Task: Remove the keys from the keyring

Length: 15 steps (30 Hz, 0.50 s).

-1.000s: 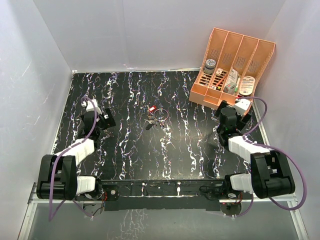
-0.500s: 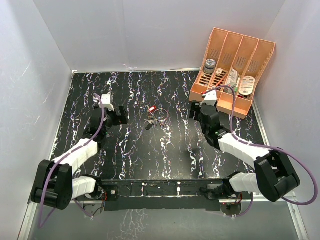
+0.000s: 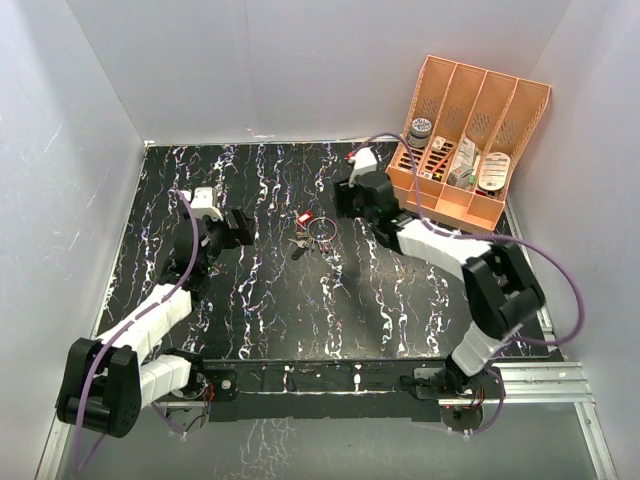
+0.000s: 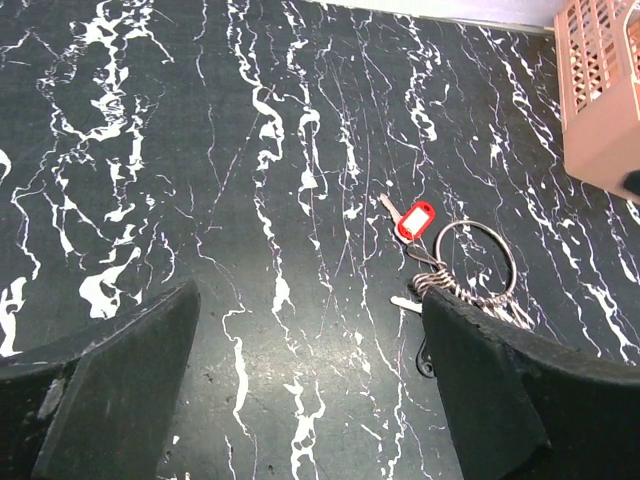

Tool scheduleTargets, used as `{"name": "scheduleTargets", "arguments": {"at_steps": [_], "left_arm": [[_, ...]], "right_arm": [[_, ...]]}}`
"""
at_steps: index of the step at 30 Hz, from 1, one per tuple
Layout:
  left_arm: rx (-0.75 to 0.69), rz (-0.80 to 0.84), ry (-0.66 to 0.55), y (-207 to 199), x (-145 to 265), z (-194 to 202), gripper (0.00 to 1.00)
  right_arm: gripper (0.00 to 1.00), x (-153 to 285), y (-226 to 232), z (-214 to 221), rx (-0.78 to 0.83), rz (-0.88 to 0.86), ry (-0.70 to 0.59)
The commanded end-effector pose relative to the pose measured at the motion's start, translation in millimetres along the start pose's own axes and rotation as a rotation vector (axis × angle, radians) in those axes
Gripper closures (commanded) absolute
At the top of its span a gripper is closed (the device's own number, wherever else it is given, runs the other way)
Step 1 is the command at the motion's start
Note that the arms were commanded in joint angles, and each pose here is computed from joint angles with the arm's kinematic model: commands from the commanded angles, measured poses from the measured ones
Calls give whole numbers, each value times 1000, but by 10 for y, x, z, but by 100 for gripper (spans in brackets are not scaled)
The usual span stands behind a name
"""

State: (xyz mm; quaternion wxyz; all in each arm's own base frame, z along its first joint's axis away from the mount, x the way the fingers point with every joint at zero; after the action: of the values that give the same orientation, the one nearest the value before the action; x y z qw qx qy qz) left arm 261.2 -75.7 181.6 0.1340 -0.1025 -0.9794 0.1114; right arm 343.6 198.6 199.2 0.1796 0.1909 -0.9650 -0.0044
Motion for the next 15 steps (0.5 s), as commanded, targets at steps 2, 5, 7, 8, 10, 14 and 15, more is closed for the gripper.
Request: {"name": "scheduleTargets", "arguments": {"at_steps": [2,5,7,8,10,14,15], "left_arm": [[21,-82,-23,51,114,-25,19],[40,-110,-44,72,170,-13,37],[63,-147,-60,99,205,-2,52],[71,-162,-65,111,221,9,56],[79,-182,-69,129,251,31,60],[96,-191,-95,144,321,58,59],[100,-197,-102,151,337,60,58]], "right_arm": [[58,-412,349,51,78,-112,110],[62,-523,459,152,99,-117,142],[63,-566,511,216,105,-128,152],[63,-584,529,234,106,-136,156],[63,-625,564,282,106,-155,172],[62,-724,658,322,111,-195,196],[62,-752,677,342,116,-195,202]]}}
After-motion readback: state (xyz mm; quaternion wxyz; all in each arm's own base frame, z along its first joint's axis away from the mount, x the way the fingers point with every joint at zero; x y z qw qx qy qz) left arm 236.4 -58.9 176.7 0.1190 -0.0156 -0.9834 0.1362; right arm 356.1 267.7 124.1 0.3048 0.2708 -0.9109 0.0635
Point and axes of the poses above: each gripper's point midway between its finger pads, its own x axis back along the fingers, its own y axis along the line the jaws close on, z = x × y, the point moved 10 cm from there along x, back along the fingers
